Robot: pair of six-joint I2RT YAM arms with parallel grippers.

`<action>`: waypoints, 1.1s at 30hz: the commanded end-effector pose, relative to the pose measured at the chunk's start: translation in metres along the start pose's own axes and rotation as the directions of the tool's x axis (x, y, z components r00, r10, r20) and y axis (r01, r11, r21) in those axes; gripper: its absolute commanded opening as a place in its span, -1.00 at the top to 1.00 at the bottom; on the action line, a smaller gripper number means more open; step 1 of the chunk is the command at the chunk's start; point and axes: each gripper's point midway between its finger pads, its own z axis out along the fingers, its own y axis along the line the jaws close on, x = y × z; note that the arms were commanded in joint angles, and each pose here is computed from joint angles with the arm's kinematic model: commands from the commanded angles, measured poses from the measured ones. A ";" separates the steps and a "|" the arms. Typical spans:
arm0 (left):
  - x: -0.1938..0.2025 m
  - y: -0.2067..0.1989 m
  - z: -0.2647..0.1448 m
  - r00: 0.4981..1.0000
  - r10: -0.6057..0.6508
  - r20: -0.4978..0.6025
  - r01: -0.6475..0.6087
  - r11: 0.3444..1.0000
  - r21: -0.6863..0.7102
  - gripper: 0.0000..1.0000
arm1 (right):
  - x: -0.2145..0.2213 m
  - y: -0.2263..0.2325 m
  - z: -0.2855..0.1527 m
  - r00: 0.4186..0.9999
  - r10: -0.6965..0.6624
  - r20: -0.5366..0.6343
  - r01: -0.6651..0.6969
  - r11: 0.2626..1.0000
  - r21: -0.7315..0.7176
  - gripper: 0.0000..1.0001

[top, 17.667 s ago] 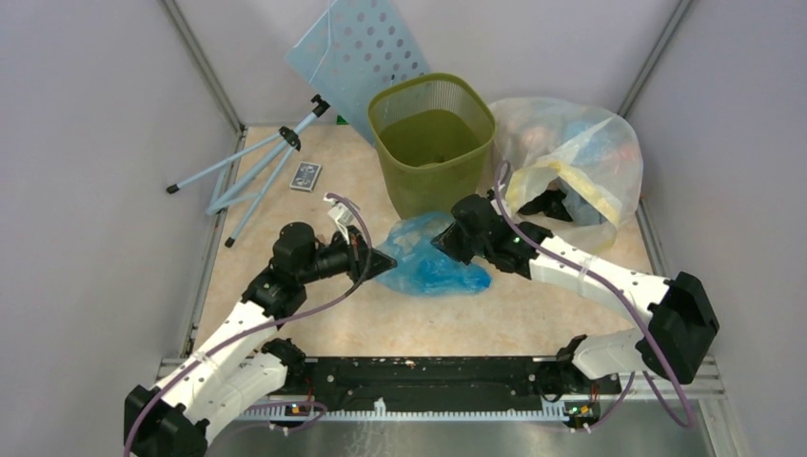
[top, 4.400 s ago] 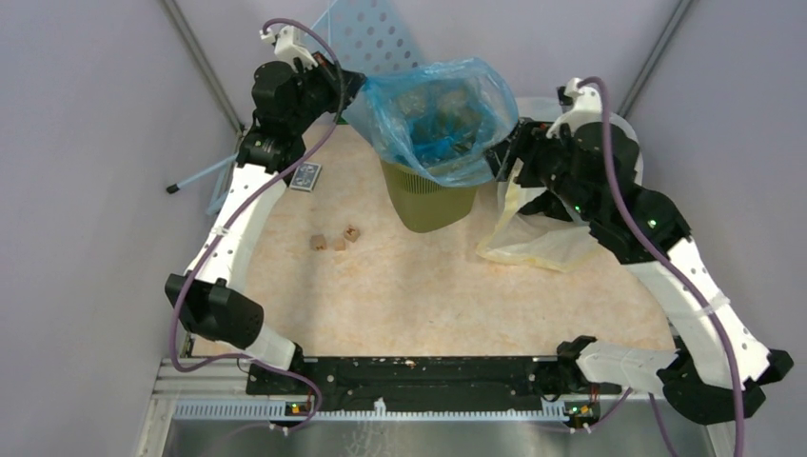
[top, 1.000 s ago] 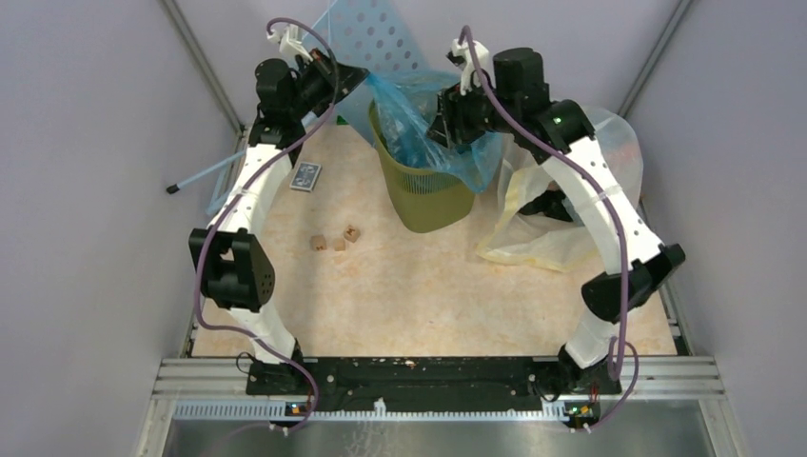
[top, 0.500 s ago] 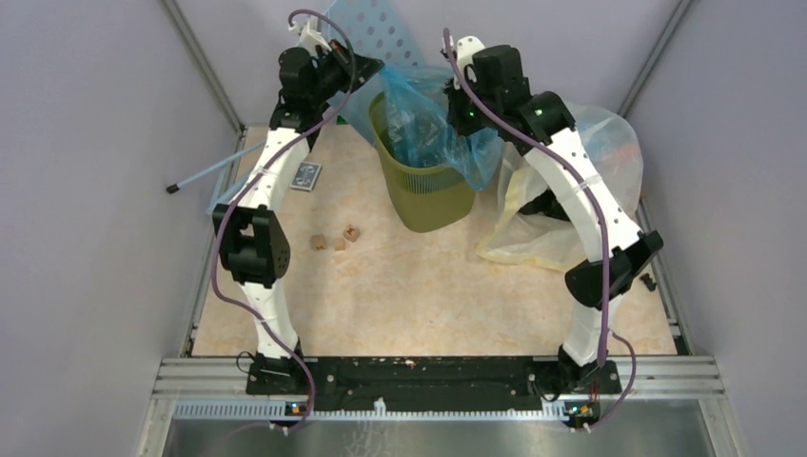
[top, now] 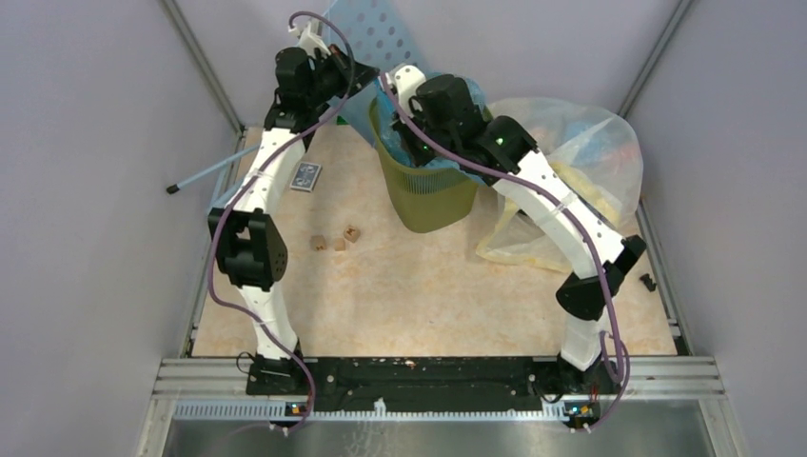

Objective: Put the trash bags into the trash bin

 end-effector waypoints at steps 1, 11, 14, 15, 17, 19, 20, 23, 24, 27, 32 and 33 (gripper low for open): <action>-0.054 -0.013 -0.039 0.985 0.101 0.142 -0.096 0.995 -0.040 1.00 | -0.004 0.039 -0.015 1.000 -0.030 -0.002 0.030 0.995 -0.093 1.00; -0.033 0.013 -0.069 0.991 0.084 0.109 -0.075 0.993 -0.090 1.00 | 0.040 0.082 -0.001 0.988 -0.089 -0.129 0.070 0.987 -0.143 1.00; -0.017 0.028 -0.070 0.994 0.069 0.082 -0.060 0.992 -0.108 1.00 | 0.061 0.086 0.005 0.984 -0.062 -0.169 0.039 0.990 -0.136 1.00; -0.012 0.033 -0.070 0.995 0.064 0.075 -0.055 0.992 -0.114 1.00 | 0.070 0.085 0.006 0.981 -0.059 -0.183 0.036 0.991 -0.127 1.00; -0.005 0.044 -0.068 0.996 0.059 0.065 -0.051 0.990 -0.128 1.00 | 0.083 0.082 0.008 0.978 -0.052 -0.204 0.030 0.994 -0.108 1.00; 0.001 0.055 -0.064 0.997 0.055 0.048 -0.047 0.988 -0.146 1.00 | 0.092 0.080 0.007 0.976 -0.048 -0.215 0.028 0.995 -0.096 0.96; 0.004 0.060 -0.062 0.998 0.053 0.040 -0.046 0.987 -0.152 1.00 | 0.096 0.078 0.006 0.975 -0.046 -0.219 0.028 0.996 -0.088 0.93; 0.009 0.069 -0.055 0.999 0.040 0.030 -0.035 0.988 -0.150 1.00 | 0.104 0.070 0.002 0.973 -0.045 -0.227 0.035 0.998 -0.050 0.86; 0.010 0.069 -0.053 0.999 0.036 0.028 -0.032 0.989 -0.144 1.00 | 0.105 0.066 0.000 0.973 -0.046 -0.227 0.040 0.999 -0.031 0.82; 0.015 0.064 -0.046 1.000 0.026 0.012 -0.025 0.995 -0.096 1.00 | 0.105 0.052 -0.009 0.978 -0.033 -0.207 0.039 0.999 0.026 0.62; 0.025 0.055 -0.042 1.000 0.028 -0.007 -0.028 0.998 -0.052 0.99 | 0.085 0.049 -0.035 0.993 0.007 -0.118 -0.007 1.000 -0.002 0.16; 0.025 0.056 -0.042 1.000 0.028 -0.005 -0.028 0.998 -0.052 0.97 | 0.081 0.049 -0.040 0.995 0.014 -0.103 -0.015 1.000 -0.010 0.14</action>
